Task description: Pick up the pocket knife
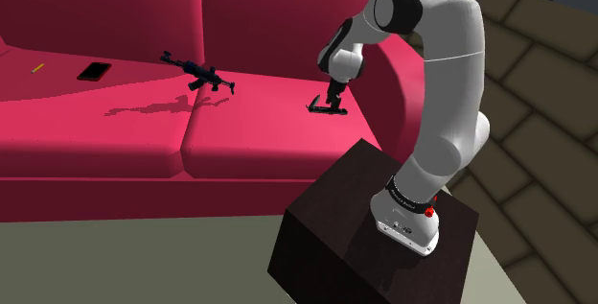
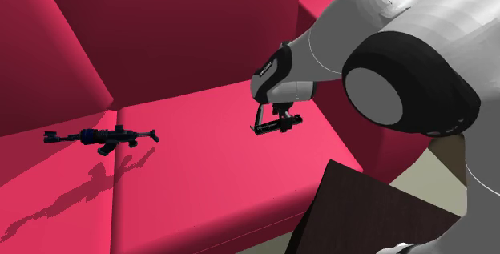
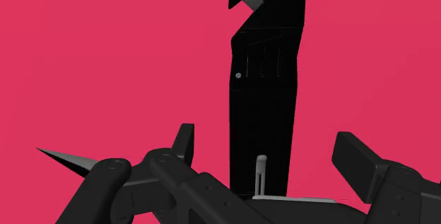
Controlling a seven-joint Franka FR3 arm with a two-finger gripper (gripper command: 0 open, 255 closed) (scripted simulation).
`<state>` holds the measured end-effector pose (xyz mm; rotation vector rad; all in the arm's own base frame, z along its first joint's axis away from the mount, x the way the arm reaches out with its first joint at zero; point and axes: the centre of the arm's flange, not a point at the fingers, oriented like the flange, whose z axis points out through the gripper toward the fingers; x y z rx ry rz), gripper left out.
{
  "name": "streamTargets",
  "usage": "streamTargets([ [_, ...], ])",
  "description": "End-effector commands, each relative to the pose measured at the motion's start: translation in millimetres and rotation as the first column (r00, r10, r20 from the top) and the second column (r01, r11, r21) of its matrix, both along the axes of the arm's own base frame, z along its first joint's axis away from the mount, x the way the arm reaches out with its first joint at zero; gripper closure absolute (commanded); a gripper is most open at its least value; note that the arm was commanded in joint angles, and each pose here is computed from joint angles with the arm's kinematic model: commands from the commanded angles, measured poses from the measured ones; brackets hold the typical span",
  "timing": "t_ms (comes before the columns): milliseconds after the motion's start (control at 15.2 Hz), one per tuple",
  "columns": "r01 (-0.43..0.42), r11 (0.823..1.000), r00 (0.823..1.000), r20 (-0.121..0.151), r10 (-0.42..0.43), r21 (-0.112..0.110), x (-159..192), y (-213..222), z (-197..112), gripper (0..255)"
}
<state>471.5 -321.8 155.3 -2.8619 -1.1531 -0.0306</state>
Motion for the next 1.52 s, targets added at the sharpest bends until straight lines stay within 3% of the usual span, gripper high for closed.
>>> streamTargets([
  [0, 0.000, 1.000, 1.000, 0.000, 0.000, 0.000, 1, 0, -8, 0],
  [66, 0.000, 1.000, 1.000, 0.000, 0.000, 0.000, 1, 0, -8, 0],
  [132, 0.000, 1.000, 1.000, 0.000, 0.000, 0.000, 0, 1, -8, 255],
  [726, 0.000, 1.000, 1.000, 0.000, 0.000, 0.000, 1, 0, -8, 255],
  [1452, 0.000, 1.000, 1.000, 0.000, 0.000, 0.000, 1, 0, 50, 255],
])
